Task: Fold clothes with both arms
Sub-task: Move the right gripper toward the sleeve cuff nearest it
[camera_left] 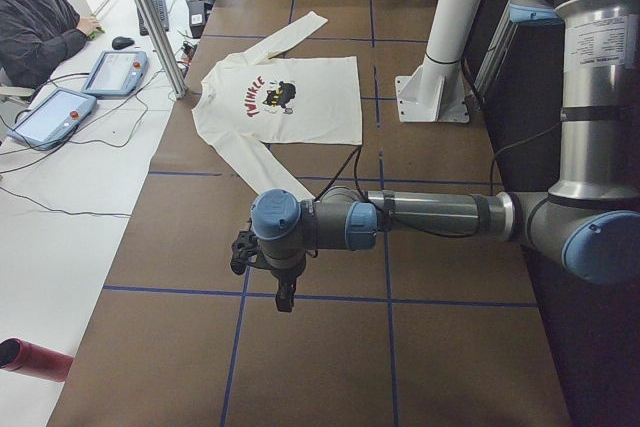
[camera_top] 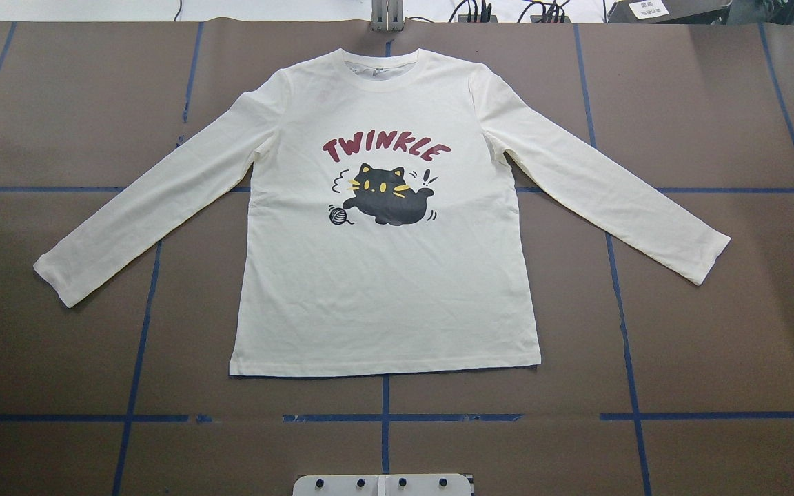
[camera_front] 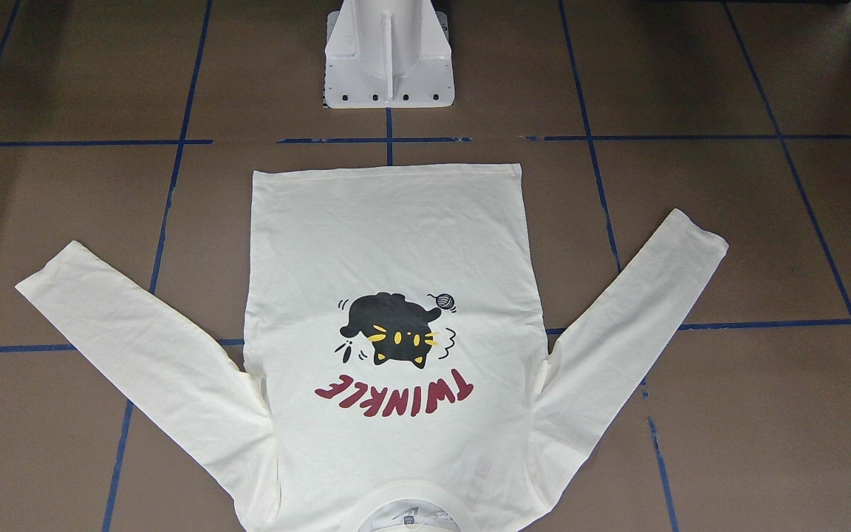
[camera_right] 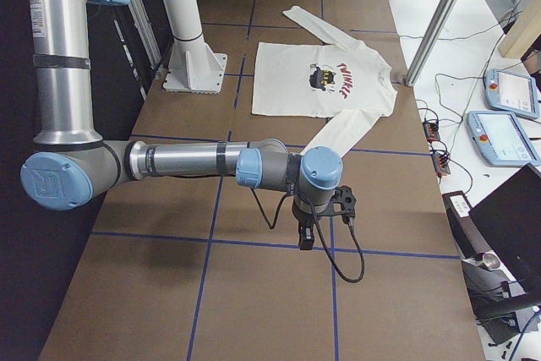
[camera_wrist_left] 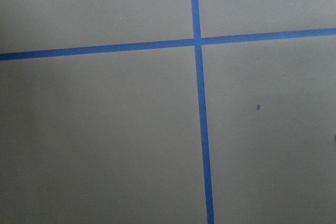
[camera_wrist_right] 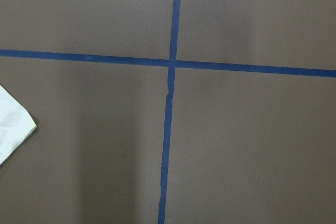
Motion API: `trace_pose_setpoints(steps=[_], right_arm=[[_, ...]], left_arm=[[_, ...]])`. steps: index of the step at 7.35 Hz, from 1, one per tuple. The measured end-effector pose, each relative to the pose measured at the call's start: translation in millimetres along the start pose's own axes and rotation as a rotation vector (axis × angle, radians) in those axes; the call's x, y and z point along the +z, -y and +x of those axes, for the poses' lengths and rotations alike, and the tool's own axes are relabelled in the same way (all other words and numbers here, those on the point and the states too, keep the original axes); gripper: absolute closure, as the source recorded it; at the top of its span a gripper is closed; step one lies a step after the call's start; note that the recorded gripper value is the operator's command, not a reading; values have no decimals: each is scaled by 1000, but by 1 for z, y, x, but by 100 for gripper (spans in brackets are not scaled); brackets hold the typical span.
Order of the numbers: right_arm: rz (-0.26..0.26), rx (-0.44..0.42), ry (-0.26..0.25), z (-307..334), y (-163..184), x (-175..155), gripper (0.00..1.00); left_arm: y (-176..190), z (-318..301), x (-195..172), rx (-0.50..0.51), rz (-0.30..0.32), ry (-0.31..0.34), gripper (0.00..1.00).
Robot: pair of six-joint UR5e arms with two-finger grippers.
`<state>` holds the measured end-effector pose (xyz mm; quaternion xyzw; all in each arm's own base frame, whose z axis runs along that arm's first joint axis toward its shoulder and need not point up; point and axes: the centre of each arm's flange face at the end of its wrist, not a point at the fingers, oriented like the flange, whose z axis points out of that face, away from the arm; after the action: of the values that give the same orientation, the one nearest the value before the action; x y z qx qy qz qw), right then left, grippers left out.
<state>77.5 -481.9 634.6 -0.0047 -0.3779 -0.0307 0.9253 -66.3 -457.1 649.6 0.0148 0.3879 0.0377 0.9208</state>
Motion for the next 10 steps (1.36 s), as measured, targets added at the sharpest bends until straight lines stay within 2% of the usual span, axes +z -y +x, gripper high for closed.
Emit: trace_pose_setpoints(steps=[2, 4, 5, 6, 7, 9, 10], right_arm=[[8, 4, 15, -4, 1, -3, 0], [28, -41, 67, -35, 21, -11, 0], [13, -69, 91, -58, 30, -4, 0], [4, -90, 111, -82, 36, 8, 0], [26, -102, 122, -111, 41, 21, 0], [100, -55, 135, -178, 34, 65, 0], [128, -23, 144, -202, 16, 94, 0]], left_arm=[[3, 2, -2, 15, 14, 2, 0], [14, 9, -9, 63, 61, 6, 0], [21, 12, -12, 88, 86, 10, 0], [26, 14, -13, 115, 111, 13, 0], [29, 16, -14, 143, 136, 14, 0], [33, 17, -14, 201, 189, 15, 0], [33, 14, -11, 208, 200, 16, 0]])
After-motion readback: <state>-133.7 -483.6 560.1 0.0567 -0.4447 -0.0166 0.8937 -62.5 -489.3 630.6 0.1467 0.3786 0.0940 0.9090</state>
